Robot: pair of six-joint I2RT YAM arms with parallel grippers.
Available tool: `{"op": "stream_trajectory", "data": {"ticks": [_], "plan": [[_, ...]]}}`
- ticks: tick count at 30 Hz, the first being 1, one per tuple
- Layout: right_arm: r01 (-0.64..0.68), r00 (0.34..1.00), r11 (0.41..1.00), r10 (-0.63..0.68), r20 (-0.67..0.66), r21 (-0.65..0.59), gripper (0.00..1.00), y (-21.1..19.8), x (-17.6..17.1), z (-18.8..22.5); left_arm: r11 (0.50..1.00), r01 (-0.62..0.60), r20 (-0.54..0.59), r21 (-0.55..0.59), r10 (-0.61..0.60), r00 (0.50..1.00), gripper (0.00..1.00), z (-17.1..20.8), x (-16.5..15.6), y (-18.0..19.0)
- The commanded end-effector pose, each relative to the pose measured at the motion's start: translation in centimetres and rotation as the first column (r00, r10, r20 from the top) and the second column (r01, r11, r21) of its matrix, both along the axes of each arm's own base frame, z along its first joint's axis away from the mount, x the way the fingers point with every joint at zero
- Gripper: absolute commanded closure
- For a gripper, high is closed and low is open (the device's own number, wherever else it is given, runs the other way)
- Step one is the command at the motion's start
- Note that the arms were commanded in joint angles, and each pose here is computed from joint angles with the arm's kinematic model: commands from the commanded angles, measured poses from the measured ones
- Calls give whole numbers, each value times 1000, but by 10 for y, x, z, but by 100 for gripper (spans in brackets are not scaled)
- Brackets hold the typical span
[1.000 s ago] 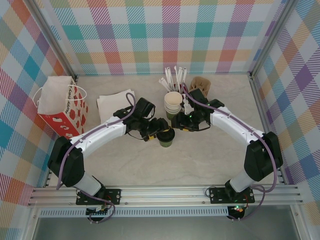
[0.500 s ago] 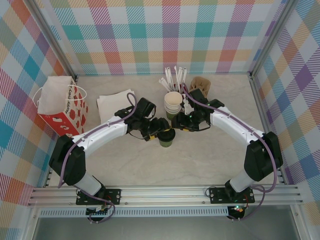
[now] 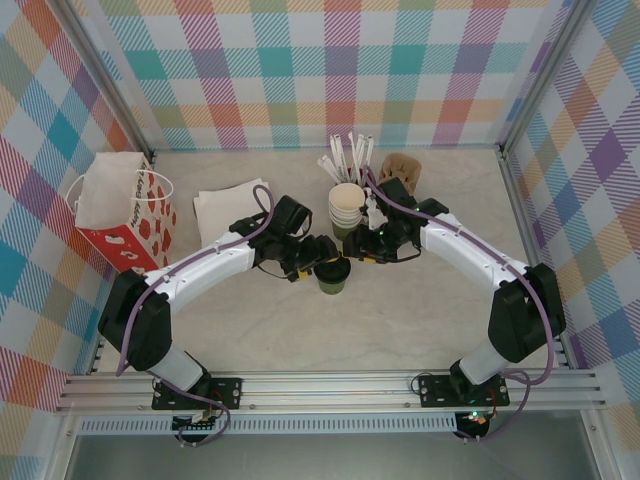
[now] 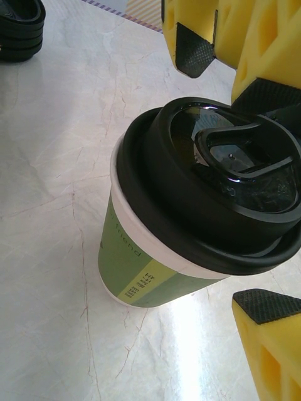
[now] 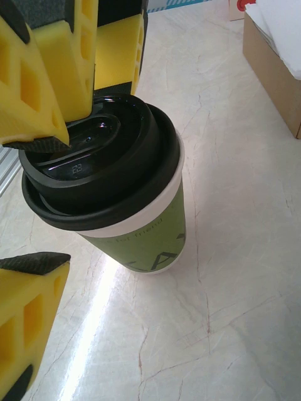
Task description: Pack the takeout coffee
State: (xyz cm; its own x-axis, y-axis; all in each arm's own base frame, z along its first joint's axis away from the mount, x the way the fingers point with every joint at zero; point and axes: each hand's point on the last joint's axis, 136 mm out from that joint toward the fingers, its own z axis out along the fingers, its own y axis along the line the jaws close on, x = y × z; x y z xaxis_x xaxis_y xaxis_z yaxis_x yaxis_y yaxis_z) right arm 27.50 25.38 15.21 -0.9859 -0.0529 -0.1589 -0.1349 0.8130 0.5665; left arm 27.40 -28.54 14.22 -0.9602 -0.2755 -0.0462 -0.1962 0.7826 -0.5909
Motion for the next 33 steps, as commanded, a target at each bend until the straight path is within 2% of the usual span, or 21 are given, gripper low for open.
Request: {"op": "stream_trajectory", "data": {"ticks": [1,9,17,33], "plan": [[-34,999,999,35,-35,32,54,8,-8,-3,1000,-19,18,3,19,1000,25,6,9,1],[-43,997,998,46,-64,42,55,14,-7,-10,999,-31,26,20,30,999,29,6,11,5],[-37,996,999,39,-74,33,61,15,-4,-15,998,-39,29,46,38,999,35,3,12,9],[-23,999,1000,23,-43,1,63,14,8,-14,996,-44,50,80,40,998,34,7,14,15]]}}
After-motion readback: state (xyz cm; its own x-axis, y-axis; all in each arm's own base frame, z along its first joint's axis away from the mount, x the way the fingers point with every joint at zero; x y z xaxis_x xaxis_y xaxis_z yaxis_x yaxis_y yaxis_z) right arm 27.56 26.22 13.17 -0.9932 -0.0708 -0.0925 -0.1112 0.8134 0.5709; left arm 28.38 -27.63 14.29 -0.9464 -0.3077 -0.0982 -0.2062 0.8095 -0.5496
